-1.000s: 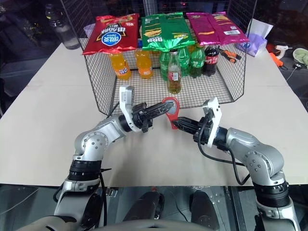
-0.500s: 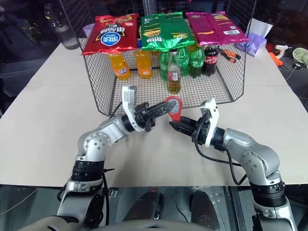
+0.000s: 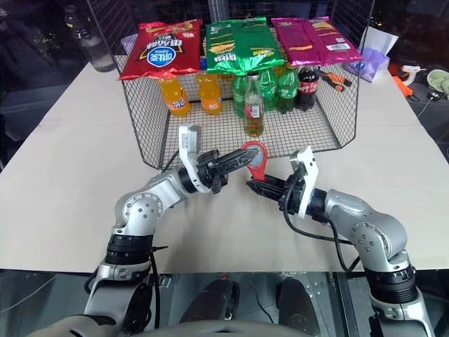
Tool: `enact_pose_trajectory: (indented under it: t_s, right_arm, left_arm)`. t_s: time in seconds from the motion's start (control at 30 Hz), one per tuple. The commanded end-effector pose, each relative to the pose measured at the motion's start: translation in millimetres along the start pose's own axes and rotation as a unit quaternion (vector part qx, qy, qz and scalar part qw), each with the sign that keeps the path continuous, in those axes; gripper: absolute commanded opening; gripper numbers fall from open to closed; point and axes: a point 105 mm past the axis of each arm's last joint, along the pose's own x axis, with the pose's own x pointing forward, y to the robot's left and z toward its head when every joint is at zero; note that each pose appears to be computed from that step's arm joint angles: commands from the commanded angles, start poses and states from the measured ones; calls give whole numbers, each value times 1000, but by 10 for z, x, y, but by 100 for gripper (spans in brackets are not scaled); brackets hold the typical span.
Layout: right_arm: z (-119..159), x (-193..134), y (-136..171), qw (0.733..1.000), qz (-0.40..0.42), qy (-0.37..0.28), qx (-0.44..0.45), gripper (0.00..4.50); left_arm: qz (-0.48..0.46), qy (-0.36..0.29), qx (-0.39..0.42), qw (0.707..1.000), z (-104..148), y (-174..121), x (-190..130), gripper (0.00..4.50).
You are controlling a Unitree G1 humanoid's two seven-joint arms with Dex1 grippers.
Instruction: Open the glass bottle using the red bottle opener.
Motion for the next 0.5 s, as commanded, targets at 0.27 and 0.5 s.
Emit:
enact_pose_trajectory:
  t_s: [0.27, 0.5]
  right_arm:
    - [33, -13, 51, 1000, 4, -16, -21, 1]
    - [118, -104, -215, 995, -73, -42, -54, 0]
  left_arm:
    - [33, -46, 42, 998, 196, 56, -19, 34]
    - [108, -100, 97, 984, 404, 233, -85, 235]
